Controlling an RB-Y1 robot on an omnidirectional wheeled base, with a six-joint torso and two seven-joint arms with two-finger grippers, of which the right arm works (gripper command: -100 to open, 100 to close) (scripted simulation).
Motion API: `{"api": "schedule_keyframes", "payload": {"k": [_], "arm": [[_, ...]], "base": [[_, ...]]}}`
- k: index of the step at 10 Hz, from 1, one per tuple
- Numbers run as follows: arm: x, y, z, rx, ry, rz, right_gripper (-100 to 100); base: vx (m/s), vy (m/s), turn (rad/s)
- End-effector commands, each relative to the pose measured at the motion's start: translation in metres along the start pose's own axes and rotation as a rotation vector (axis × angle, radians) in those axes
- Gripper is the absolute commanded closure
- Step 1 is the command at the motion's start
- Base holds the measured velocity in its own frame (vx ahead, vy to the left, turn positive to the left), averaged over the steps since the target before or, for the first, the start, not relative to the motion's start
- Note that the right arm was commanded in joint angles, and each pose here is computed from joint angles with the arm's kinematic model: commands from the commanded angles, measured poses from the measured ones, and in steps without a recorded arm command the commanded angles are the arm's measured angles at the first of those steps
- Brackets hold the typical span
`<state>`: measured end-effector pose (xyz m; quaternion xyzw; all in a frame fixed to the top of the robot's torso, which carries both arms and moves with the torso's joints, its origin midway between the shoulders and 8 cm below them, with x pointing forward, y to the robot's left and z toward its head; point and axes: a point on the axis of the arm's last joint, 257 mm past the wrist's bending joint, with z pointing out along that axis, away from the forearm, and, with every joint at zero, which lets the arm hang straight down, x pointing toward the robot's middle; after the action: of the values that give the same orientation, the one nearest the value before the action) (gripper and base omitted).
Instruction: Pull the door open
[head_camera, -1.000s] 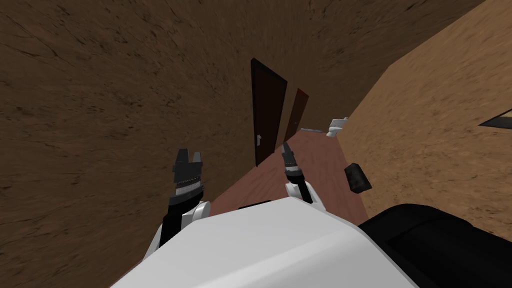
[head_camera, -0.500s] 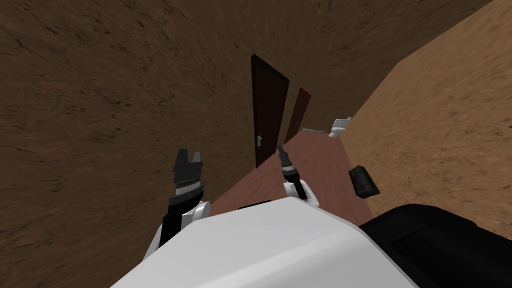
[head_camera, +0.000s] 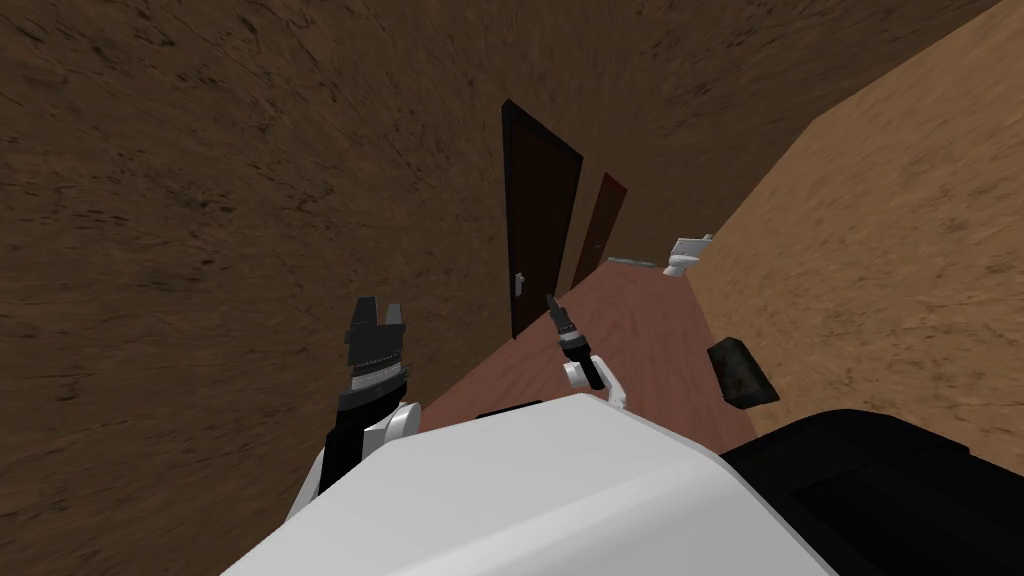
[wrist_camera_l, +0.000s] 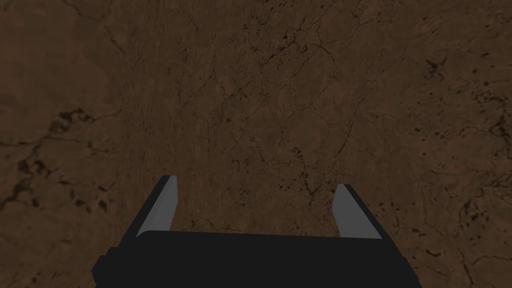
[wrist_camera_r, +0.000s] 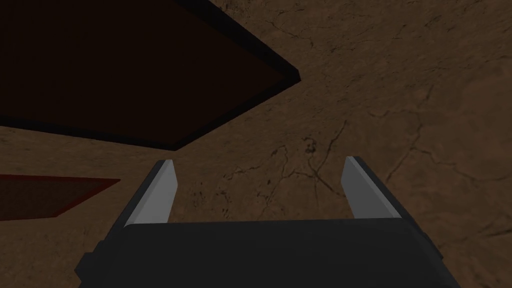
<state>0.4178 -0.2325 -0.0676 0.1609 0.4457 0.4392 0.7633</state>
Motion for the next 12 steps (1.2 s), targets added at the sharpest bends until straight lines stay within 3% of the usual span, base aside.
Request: {"api": "schedule_keyframes", "payload": {"k": [1, 12], "arm": [[0.01, -0.01, 0.0014, 0.005, 0.03, -0.033, -100], [0.068, -0.07, 0.0032, 0.019, 0.203, -0.225, -100]], "base": [[0.098, -0.039, 0.032], [0.078, -0.041, 0.027]]}}
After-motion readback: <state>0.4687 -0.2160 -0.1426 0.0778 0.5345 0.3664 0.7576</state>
